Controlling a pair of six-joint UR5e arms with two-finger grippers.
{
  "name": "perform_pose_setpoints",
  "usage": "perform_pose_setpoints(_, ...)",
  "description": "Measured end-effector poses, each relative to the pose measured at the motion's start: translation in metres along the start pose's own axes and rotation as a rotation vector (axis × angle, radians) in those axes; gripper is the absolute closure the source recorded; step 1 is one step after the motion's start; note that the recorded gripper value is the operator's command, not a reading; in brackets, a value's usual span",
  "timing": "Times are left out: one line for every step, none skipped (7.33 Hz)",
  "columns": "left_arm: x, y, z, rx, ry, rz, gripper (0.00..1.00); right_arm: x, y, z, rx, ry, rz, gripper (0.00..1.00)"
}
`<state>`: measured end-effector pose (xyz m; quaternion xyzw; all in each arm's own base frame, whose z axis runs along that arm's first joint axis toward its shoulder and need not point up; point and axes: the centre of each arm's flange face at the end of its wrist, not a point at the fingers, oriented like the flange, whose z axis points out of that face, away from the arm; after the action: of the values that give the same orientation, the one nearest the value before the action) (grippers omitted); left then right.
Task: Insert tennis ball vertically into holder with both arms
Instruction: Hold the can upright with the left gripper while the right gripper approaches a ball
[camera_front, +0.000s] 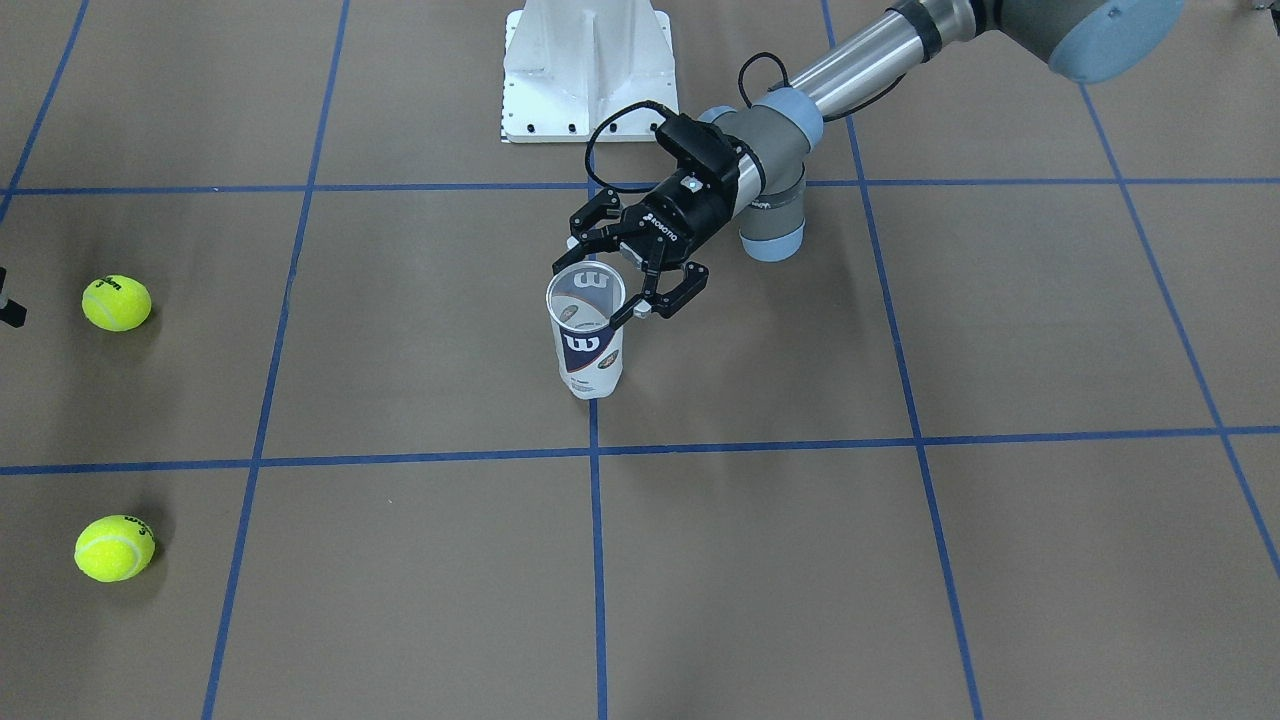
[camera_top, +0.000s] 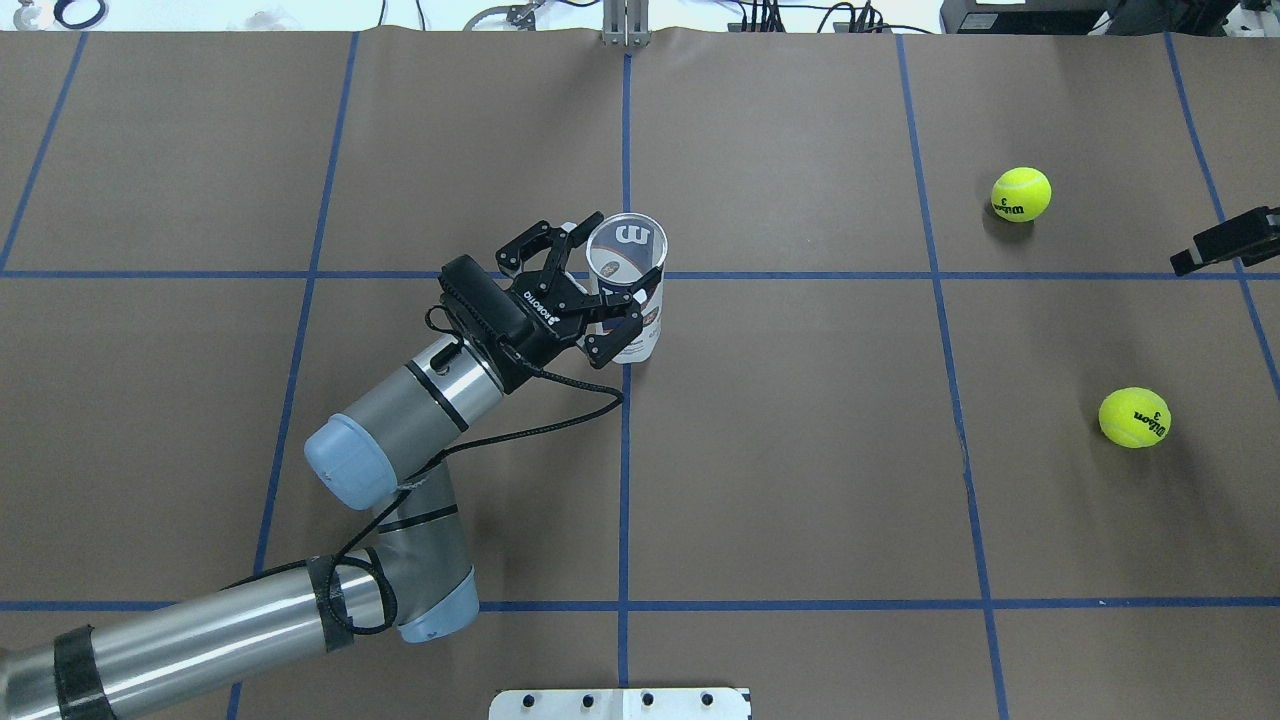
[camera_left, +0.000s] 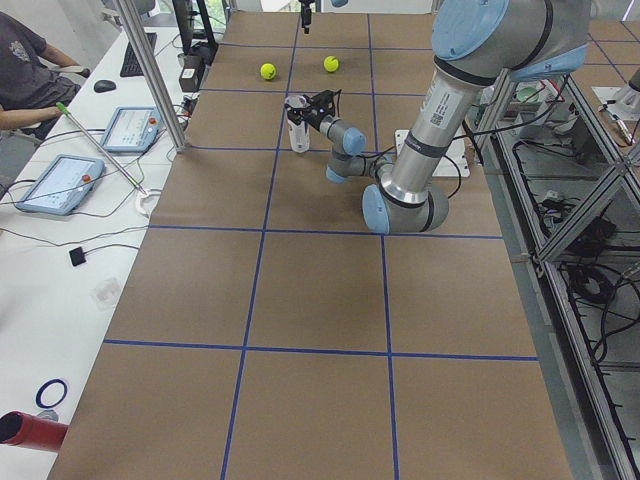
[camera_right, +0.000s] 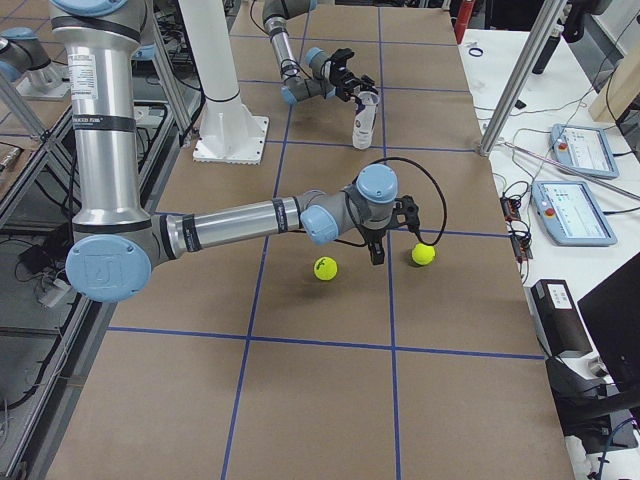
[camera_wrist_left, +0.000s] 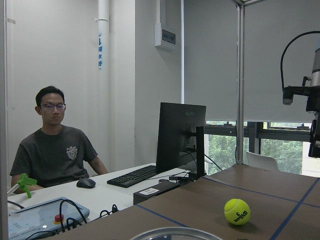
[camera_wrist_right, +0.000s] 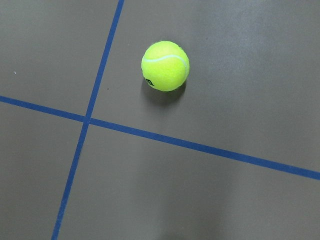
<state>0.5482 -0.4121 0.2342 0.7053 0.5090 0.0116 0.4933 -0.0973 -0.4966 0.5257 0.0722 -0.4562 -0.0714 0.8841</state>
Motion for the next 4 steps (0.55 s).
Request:
perform_pose_setpoints(0.002,0.001,0.0,0.0,0.0,-0.002,0.53,-0.004,0.013,0.016,-0.039,-0.002,0.033,0.0)
perform_pose_setpoints(0.003,0.001,-0.001,-0.001,0.001,-0.004,0.53,-0.015,0.025,0.033,-0.081,-0.004,0.083,0.0)
perform_pose_setpoints(0.004,0.001,0.0,-0.001,0.002,-0.005,0.53,-0.028,0.037,0.05,-0.118,0.008,0.116,0.0)
perform_pose_setpoints(0.005,0.001,0.0,0.0,0.003,-0.006,0.53,-0.04,0.047,0.072,-0.147,0.044,0.129,0.0)
